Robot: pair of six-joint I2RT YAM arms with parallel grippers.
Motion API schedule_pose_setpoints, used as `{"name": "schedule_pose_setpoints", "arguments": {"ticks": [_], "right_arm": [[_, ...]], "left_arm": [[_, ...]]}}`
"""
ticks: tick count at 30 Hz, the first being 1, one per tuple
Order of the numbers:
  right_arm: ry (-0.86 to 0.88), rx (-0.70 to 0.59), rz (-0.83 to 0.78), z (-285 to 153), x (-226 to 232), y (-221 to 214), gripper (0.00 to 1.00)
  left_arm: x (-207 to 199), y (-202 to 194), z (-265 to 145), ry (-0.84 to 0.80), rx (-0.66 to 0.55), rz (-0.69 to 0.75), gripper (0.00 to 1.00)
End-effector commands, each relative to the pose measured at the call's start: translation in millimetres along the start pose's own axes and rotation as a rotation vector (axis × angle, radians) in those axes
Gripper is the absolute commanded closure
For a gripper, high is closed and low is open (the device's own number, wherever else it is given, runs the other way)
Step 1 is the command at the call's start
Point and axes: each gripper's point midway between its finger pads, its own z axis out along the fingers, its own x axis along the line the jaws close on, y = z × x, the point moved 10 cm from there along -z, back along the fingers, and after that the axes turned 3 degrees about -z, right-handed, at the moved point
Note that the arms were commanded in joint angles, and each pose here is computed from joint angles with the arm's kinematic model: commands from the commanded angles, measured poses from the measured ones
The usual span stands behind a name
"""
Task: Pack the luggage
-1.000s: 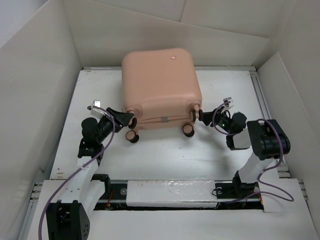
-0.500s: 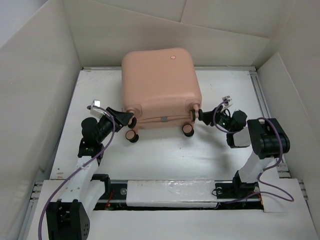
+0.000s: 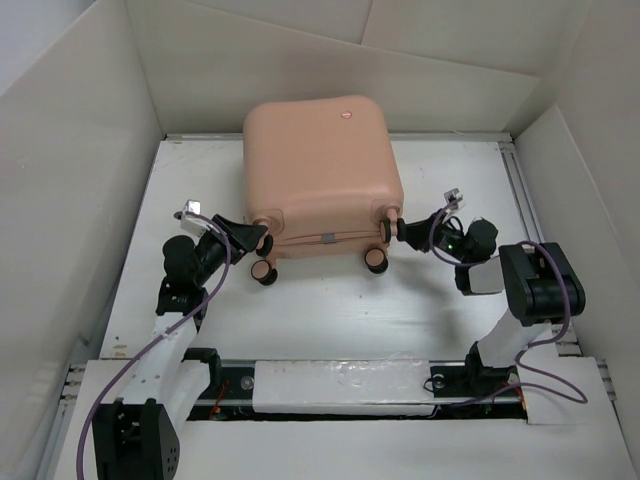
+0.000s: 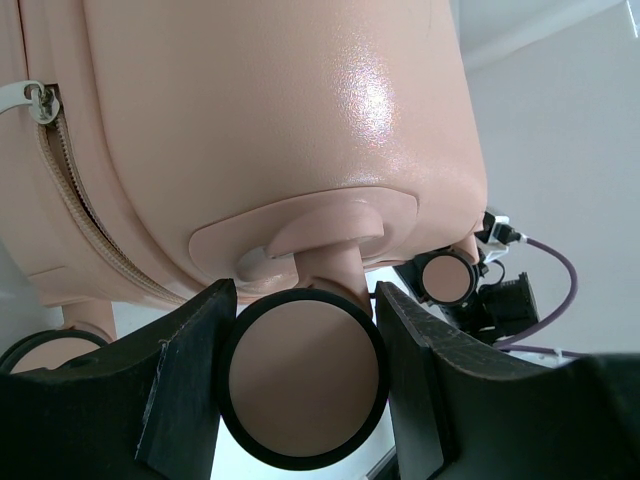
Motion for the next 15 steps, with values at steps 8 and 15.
{"name": "schedule_pose_setpoints", "arguments": {"ticks": [8, 15], "right_arm": [[0.249, -0.321, -0.429, 10, 36, 65, 0.81], [0.197, -0.332, -0.376, 9, 30, 59, 1.0]], "left_arm": [[-19, 11, -1, -0.117, -0.068, 0.068, 1.0], [-21, 11, -2, -0.124, -0.072, 0.073, 1.0]]}}
